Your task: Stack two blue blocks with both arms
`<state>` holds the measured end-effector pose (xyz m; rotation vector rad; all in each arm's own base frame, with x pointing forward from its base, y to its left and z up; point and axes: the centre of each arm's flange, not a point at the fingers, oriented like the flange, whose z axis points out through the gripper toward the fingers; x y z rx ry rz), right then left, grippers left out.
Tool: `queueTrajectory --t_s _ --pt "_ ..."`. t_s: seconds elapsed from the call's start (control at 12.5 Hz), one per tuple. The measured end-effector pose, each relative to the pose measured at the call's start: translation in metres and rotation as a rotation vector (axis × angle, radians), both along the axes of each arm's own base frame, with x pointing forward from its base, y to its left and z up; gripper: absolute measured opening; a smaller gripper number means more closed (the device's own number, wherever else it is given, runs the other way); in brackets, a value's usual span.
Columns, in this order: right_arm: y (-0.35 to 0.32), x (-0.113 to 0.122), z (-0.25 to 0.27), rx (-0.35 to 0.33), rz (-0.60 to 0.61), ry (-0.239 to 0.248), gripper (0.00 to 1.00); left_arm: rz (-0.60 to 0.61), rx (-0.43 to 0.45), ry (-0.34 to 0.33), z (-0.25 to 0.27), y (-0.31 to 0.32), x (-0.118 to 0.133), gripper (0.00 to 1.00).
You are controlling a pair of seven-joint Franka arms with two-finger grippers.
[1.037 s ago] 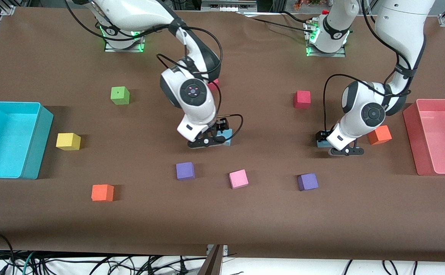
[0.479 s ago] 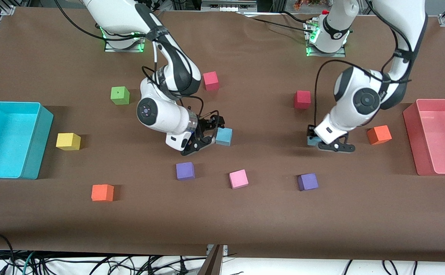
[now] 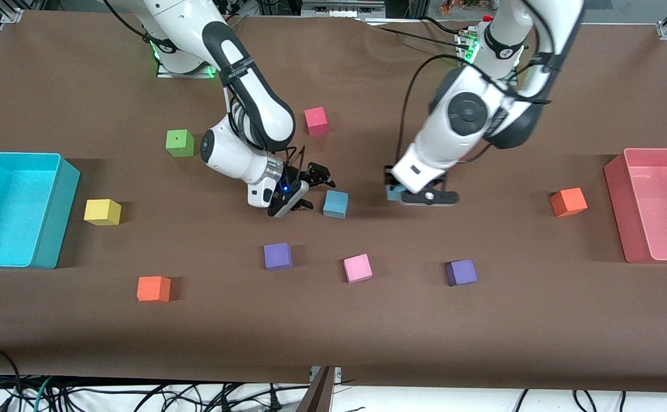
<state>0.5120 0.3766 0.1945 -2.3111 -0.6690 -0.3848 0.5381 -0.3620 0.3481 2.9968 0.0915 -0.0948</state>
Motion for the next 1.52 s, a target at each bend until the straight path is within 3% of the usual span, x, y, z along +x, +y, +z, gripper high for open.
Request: queueTrajectory --t_s 0.32,0.48,0.88,1.52 --pt "-0.021 -0.013 -0.030 0.044 0.131 -0.276 1.00 0.000 -0.031 -0.012 -0.012 -0.055 0.008 0.59" --pt "-0.026 -0.018 -0.048 0.044 0.157 -0.352 1.00 0.006 -0.047 -0.035 -0.012 -0.061 0.019 0.59" --pt "-0.023 -0.021 -0.057 0.070 0.197 -0.395 1.00 -0.001 -0.067 -0.089 -0.059 -0.083 0.020 0.59" --pt "-0.019 -0.025 -0.074 0.091 0.272 -0.441 1.00 -0.003 -0.074 -0.103 -0.054 -0.088 0.022 0.59"
